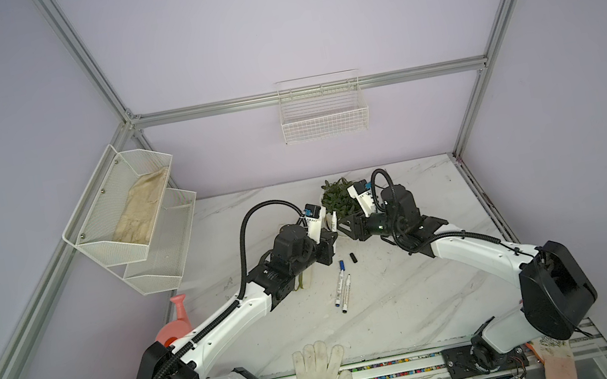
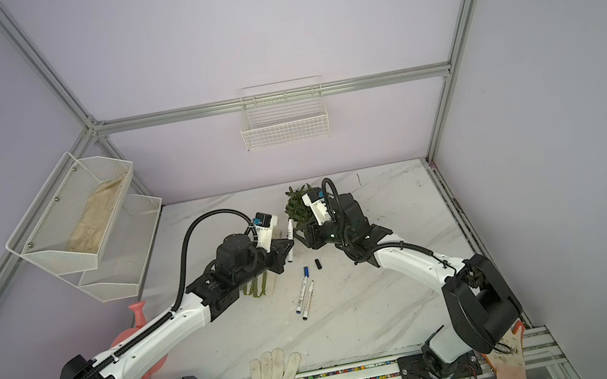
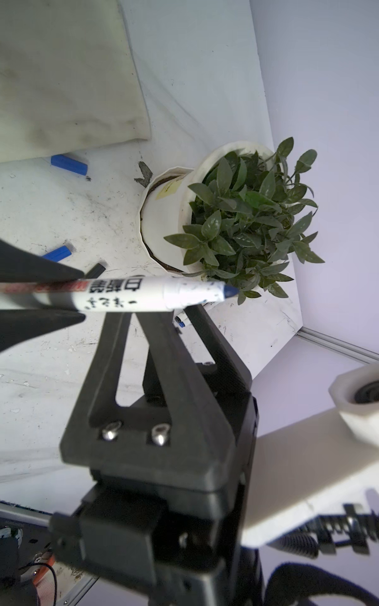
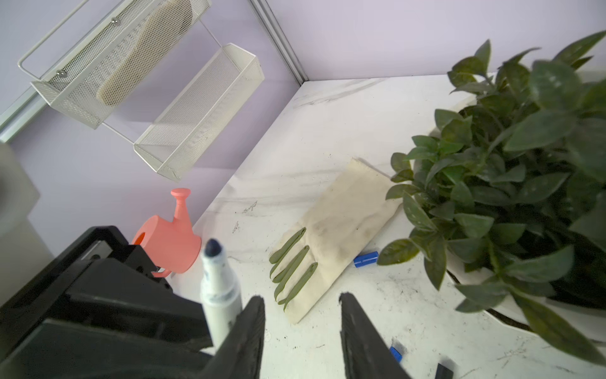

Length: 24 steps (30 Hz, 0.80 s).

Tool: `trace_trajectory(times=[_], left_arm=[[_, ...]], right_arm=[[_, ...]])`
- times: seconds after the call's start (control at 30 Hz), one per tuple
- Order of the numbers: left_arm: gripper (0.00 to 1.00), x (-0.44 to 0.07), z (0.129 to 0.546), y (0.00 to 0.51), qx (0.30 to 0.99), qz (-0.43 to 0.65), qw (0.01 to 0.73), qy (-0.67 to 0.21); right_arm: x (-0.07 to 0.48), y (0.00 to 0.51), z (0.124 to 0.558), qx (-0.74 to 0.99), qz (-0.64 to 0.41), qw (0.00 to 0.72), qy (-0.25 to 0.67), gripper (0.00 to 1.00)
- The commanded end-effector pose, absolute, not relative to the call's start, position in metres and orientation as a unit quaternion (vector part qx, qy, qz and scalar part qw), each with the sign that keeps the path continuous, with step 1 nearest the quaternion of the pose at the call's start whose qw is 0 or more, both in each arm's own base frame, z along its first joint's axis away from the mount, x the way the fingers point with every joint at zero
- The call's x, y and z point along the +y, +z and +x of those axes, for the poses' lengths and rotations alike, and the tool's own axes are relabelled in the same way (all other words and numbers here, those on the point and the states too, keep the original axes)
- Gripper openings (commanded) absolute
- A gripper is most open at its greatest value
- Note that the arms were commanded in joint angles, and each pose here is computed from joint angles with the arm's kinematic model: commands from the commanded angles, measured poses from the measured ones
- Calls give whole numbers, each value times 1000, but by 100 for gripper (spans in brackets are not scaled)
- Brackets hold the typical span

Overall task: Insert the pens into the pen caps
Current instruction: 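Hold the black-tipped marker upright with the left gripper while the right gripper approaches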

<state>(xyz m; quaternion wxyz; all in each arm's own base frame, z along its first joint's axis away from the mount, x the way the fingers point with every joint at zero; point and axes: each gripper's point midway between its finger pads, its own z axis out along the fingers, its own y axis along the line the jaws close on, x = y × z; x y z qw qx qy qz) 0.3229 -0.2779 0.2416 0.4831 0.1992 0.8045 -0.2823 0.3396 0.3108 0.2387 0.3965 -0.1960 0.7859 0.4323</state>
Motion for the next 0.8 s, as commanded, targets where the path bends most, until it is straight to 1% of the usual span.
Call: trace_trajectory(times=[0.0,0.13,0.27,0.37,0.47,0.57,0.77], left_arm=[[0,-279,320,235,797,213,488,-285],[0,-277,323,230,803,202,485,-282],[0,-274,324,228,805,196,482,-284],[0,-274,325,226,806,195,480,-286],[0,-276,323,225,806,200,475,-291],[0,-280,321,225,803,206,472,-302],[0,-280,321,230,797,206,479,-305]], right_arm=[[323,269,330,750,-229,411,465,40],[319,270,331,754,-228,418,452,40],[302,280,342,762,-196,458,413,40],[295,291,343,757,-191,477,403,40],[298,296,339,753,-217,476,399,40],[312,297,332,746,-242,453,425,40],[324,279,336,756,-242,430,431,40]])
